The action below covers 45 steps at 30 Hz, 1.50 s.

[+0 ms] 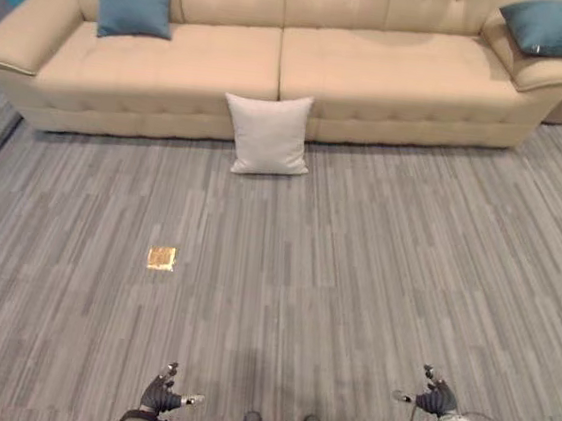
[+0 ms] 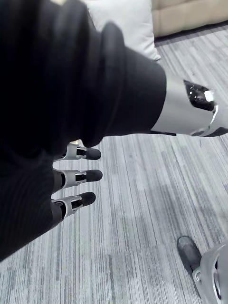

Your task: Pick up cushions and gather them together orderly.

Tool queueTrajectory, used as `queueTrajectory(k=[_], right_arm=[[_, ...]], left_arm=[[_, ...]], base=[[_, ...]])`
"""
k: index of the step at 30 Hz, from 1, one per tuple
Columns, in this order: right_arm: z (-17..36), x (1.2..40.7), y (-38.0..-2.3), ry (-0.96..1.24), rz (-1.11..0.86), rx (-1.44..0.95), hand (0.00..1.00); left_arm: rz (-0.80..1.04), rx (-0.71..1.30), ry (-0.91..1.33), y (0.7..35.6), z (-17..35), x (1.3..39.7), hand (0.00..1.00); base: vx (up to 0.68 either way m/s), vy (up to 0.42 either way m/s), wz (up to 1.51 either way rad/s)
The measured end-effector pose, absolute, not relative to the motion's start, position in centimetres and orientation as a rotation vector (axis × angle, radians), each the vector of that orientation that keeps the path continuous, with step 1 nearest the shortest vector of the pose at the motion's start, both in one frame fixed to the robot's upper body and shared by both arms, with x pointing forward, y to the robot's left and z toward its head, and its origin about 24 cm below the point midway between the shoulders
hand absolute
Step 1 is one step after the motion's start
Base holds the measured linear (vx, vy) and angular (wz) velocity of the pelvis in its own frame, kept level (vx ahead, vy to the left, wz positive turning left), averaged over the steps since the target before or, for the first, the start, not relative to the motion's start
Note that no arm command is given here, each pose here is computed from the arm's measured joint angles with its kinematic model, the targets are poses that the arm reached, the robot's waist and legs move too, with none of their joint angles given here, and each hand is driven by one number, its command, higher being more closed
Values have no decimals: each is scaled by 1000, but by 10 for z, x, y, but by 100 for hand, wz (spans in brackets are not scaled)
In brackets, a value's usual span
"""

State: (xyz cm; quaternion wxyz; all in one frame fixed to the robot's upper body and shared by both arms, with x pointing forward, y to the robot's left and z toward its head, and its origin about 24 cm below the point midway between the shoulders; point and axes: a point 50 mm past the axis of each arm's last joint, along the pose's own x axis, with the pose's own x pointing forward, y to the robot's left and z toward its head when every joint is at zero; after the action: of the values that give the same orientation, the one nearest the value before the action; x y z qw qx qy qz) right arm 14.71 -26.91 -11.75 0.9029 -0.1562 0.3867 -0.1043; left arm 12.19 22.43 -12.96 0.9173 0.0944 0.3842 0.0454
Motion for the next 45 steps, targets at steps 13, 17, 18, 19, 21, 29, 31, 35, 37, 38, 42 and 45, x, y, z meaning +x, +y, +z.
queueTrajectory(k=[13,17,18,19,21,29,31,35,37,38,42,45], right_arm=[[-117,157,-255,778,-182,-287,0],[-118,160,-247,766,-168,-278,0],[-117,161,-243,754,-177,-254,0],[-115,165,-241,733,-181,-236,0],[-111,169,-241,709,-193,-229,0],[-119,163,-234,746,-216,-191,0],[-125,155,-232,786,-211,-183,0],[-129,151,-222,807,-163,-201,0],[-130,151,-219,807,-140,-214,0],[-129,153,-219,801,-138,-215,0],[-133,141,-222,834,-147,-216,0],[-136,127,-228,867,-172,-219,0]], left_arm=[[58,214,680,217,-114,166,0],[61,183,723,210,-123,153,0],[62,172,715,207,-122,154,0],[61,168,703,206,-120,156,0],[77,141,694,202,-120,158,0],[113,140,750,206,-128,145,0],[122,141,772,208,-131,141,0],[103,174,802,212,-134,134,0],[102,183,790,214,-132,139,0],[99,185,777,214,-130,144,0],[76,194,764,210,-128,149,0],[55,181,798,201,-135,140,0]], base=[[536,-30,34],[680,-108,-7],[539,13,-7],[633,24,-4],[473,99,-4],[548,269,-22],[662,317,-3],[544,166,-6],[629,44,10],[626,-13,27],[486,-85,49],[629,-197,41]])
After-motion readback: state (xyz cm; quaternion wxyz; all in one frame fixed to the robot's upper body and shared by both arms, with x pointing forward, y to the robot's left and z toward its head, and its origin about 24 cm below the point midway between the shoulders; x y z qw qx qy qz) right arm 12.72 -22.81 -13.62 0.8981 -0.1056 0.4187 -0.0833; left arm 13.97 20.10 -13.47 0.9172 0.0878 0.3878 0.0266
